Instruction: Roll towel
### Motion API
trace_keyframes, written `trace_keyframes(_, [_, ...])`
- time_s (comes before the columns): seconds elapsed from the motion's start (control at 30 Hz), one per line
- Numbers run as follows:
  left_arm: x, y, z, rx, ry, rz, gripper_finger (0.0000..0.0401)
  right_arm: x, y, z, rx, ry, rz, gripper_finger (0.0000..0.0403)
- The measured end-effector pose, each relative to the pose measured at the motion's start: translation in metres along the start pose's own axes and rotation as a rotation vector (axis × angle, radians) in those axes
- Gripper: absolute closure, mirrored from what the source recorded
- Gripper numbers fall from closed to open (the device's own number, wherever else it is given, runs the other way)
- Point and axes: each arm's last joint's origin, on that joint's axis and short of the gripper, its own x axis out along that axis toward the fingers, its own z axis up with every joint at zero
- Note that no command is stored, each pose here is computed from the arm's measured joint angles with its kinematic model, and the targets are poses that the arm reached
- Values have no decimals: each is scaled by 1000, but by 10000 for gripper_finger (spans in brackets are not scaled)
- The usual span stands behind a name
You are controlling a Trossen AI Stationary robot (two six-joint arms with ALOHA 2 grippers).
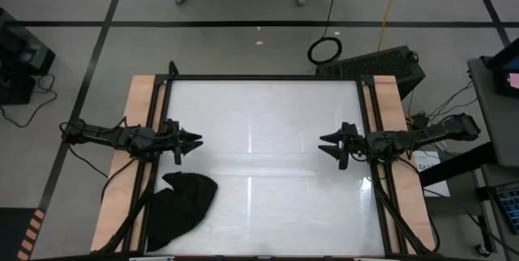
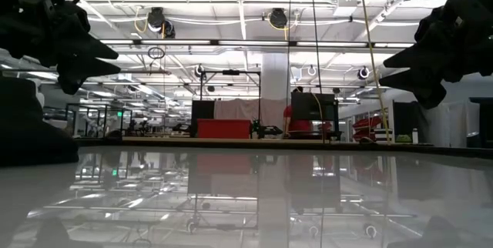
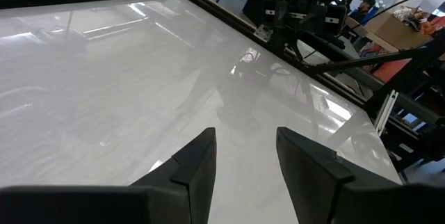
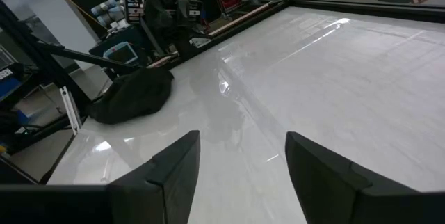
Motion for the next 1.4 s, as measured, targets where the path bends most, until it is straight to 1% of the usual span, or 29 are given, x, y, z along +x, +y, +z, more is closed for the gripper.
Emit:
trace_keyframes(0.57, [0, 0, 0, 0, 0, 0, 244, 0, 1, 1, 3, -13, 7, 200])
trace_keyframes(0.63, [0, 0, 0, 0, 0, 0, 244, 0, 5, 10, -32, -100, 46, 200])
trace_keyframes(0.73, [0, 0, 0, 0, 0, 0, 244, -6, 16, 31, -81, -321, 148, 200])
trace_keyframes(0.83, [0, 0, 0, 0, 0, 0, 244, -17, 23, 51, -108, -543, 214, 200])
trace_keyframes(0.9, [0, 0, 0, 0, 0, 0, 244, -24, 26, 61, -129, -664, 259, 200])
trace_keyframes(0.97, [0, 0, 0, 0, -1, 0, 244, -31, 30, 70, -150, -749, 296, 200])
trace_keyframes(1.03, [0, 0, 0, 0, 0, 0, 244, -36, 36, 82, -166, -797, 318, 200])
trace_keyframes(1.13, [0, 0, 0, 0, 0, 0, 244, -40, 47, 102, -205, -804, 337, 200])
trace_keyframes(1.2, [0, 0, 0, 0, 0, 0, 244, -39, 57, 117, -247, -767, 350, 200])
trace_keyframes(1.3, [0, 0, 0, 0, 0, 0, 244, -34, 74, 141, -317, -681, 338, 200])
trace_keyframes(1.4, [0, 0, 0, 0, 0, 0, 244, -22, 92, 162, -385, -561, 302, 200])
